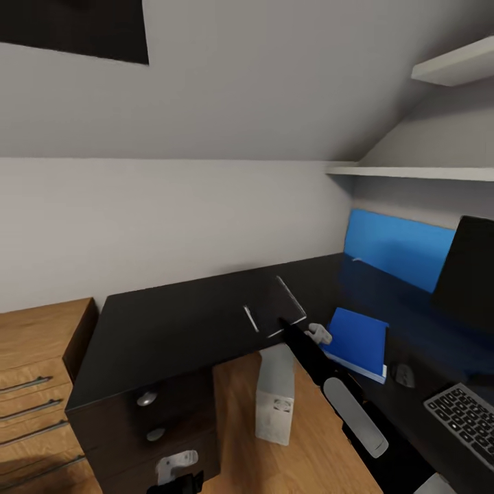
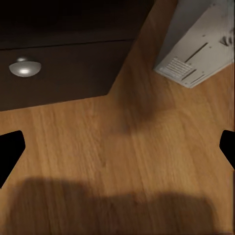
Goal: In the bedroom, organize the workspace by keeping the computer under the desk, ensuring the monitor is on the desk, placing the keyboard on the desk next to the monitor, placing the mouse on the desk next to the keyboard, moving the folder from the swivel chair onto the desk next to the mouse, stacking the notebook on top of the folder with the pen on top of the notebook, and positioning the swivel chair next to the desk.
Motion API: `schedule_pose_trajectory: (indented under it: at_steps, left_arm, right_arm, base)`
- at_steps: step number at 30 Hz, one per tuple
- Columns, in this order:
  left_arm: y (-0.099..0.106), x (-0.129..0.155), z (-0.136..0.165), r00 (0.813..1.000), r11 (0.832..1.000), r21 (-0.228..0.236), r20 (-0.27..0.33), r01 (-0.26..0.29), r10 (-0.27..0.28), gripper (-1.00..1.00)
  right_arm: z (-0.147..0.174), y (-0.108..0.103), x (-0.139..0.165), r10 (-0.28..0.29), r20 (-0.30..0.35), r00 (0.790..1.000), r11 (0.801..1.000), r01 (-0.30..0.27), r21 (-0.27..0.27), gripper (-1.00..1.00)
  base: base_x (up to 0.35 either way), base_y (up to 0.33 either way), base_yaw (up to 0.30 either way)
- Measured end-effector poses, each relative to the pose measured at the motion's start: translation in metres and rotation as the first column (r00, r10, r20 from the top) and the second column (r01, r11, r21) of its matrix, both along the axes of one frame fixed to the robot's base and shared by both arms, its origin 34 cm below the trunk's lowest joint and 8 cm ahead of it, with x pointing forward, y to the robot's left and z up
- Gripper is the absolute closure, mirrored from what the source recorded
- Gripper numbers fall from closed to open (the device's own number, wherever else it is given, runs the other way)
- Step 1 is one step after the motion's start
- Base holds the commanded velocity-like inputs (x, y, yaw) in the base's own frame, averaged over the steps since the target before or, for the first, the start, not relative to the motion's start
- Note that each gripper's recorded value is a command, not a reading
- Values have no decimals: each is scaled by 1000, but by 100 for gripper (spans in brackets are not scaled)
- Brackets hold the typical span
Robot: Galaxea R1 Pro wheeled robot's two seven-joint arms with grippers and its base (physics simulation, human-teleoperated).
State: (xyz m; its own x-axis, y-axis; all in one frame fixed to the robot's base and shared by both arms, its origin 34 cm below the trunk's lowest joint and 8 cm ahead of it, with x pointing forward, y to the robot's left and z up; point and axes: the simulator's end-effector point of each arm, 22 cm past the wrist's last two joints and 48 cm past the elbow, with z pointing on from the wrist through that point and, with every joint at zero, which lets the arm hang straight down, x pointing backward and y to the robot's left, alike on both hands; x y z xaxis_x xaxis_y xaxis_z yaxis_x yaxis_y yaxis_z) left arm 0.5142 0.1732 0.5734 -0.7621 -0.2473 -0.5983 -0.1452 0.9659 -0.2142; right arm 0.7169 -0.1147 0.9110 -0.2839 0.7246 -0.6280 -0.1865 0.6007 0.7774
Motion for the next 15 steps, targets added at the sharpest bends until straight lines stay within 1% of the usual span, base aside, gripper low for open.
schedule_pose_trajectory:
  at_steps: [3,5,11,15]
  left_arm:
    - [0,0,5,1000,1000,0,0,0,0,-100]
    - [0,1,9,1000,1000,1,0,0,0,-100]
    - [-3,0,11,1000,1000,0,-1,7,-7,-100]
    - [-5,-1,10,1000,1000,2,-1,14,-14,-100]
  right_arm:
    - [7,-3,1,-12,7,1000,1000,12,4,100]
    - [13,-6,3,-27,17,1000,1000,27,7,100]
    - [15,-8,4,-34,21,999,999,34,6,100]
    - [7,-12,6,-52,2,999,999,52,2,100]
  base:
    - [0,0,-274]
    - [0,0,-123]
    - [0,0,-39]
    - [0,0,-6]
